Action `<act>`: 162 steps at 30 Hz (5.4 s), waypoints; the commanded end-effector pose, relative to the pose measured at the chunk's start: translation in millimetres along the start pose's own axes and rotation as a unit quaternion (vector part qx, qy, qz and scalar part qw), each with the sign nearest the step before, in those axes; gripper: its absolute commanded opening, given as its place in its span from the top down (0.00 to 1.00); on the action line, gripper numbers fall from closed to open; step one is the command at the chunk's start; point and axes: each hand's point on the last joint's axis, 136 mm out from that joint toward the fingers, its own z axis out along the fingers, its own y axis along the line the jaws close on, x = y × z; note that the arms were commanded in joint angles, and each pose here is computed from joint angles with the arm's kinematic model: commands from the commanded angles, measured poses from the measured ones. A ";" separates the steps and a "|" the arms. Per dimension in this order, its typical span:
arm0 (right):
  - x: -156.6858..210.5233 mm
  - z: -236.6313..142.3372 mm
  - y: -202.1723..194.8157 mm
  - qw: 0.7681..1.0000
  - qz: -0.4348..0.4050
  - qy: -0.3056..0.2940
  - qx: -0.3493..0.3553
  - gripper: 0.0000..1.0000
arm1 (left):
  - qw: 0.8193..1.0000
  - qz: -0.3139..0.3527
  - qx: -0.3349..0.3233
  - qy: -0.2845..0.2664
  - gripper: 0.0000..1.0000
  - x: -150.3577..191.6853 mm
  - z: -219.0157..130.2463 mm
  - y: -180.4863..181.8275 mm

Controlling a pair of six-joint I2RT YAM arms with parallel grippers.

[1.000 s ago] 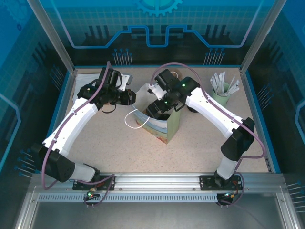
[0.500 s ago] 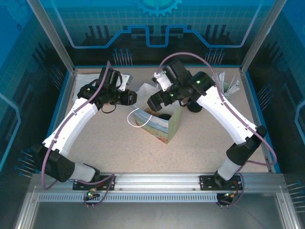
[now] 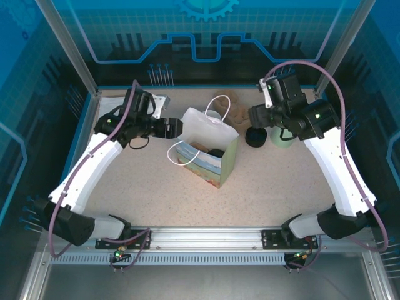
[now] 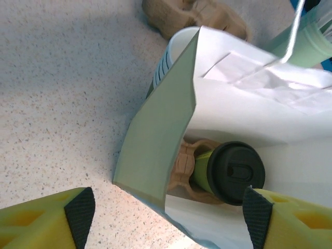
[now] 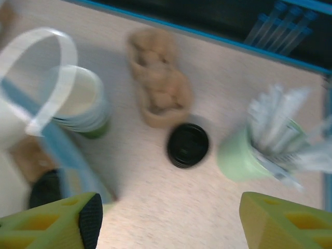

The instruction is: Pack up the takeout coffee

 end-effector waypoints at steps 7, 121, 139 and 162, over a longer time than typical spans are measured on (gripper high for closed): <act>36.4 65.2 -100.2 0.981 0.086 0.061 0.165 0.34 | 0.998 -0.013 -0.015 -0.054 0.14 3.1 -38.9 5.5; 9.0 -25.5 34.5 0.984 0.055 -0.091 -0.145 0.36 | 0.923 -0.043 -0.320 0.209 0.51 -3.3 130.0 283.0; 8.2 -23.2 33.8 0.983 0.065 -0.091 -0.149 0.36 | 0.923 -0.040 -0.311 0.221 0.76 3.8 141.9 287.1; -10.0 -35.3 51.7 0.960 0.045 -0.143 -0.238 0.21 | 0.973 -0.009 -0.222 0.058 1.00 -79.2 9.5 192.8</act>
